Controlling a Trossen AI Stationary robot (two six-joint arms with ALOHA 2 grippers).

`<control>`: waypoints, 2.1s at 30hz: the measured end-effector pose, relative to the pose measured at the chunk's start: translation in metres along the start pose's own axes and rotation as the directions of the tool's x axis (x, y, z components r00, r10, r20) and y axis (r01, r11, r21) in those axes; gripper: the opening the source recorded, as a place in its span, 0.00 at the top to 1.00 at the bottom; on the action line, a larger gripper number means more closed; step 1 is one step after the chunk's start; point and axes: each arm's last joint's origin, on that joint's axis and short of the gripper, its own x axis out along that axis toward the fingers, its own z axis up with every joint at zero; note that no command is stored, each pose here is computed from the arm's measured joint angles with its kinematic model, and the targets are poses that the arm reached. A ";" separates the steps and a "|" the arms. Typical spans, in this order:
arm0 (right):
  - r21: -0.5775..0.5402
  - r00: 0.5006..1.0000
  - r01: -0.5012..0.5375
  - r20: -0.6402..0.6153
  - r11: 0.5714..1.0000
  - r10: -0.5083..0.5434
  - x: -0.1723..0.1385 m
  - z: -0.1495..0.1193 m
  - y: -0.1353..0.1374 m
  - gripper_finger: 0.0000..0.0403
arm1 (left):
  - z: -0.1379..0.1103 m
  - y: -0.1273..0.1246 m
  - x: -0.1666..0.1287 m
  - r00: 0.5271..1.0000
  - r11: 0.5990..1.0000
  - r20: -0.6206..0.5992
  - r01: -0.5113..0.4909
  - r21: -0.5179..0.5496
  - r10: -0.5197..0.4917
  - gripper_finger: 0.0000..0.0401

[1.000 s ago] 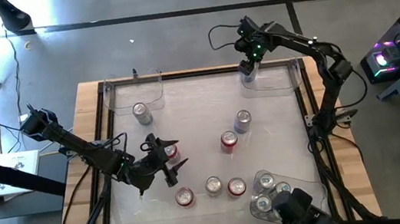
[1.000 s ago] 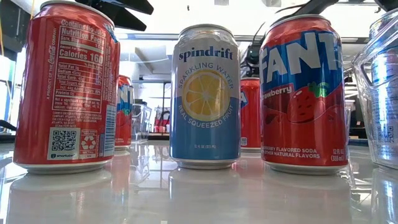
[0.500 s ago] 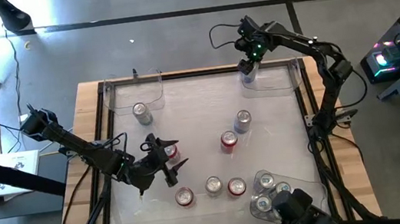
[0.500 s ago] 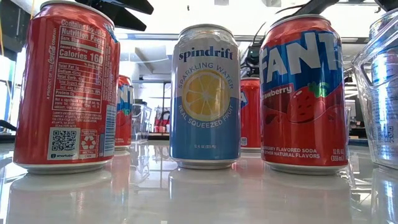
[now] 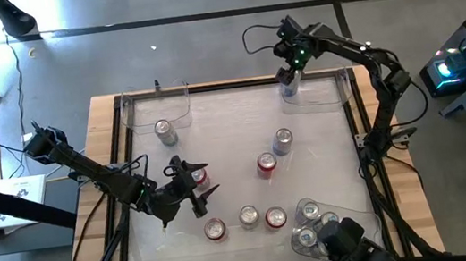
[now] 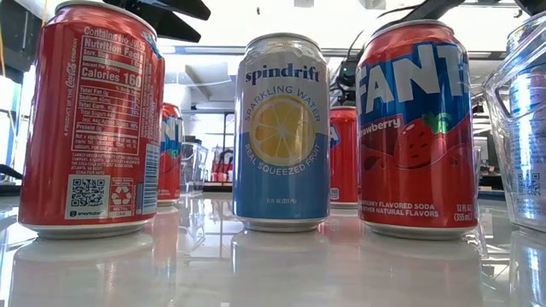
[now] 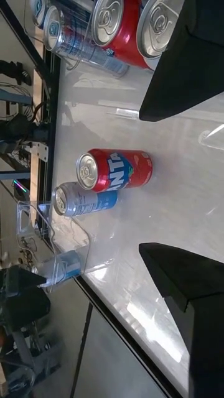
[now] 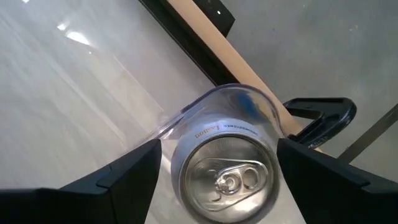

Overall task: Sort soda cans
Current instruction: Put the blue white soda can into the top right transparent bin

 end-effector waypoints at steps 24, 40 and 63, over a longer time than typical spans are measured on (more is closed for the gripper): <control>-0.546 0.919 -0.196 0.186 0.814 0.346 -0.091 -0.103 0.151 0.21 | -0.001 -0.003 -0.004 1.000 1.000 0.003 0.017 0.007 -0.017 0.17; -0.454 0.938 -0.198 0.170 0.869 0.302 -0.046 -0.135 0.193 0.21 | 0.001 0.003 0.004 1.000 1.000 -0.004 -0.013 0.022 0.013 0.17; -0.443 0.980 -0.160 0.040 0.882 0.197 -0.019 -0.127 0.202 0.33 | 0.001 0.002 0.003 1.000 1.000 -0.014 0.015 0.021 -0.015 0.17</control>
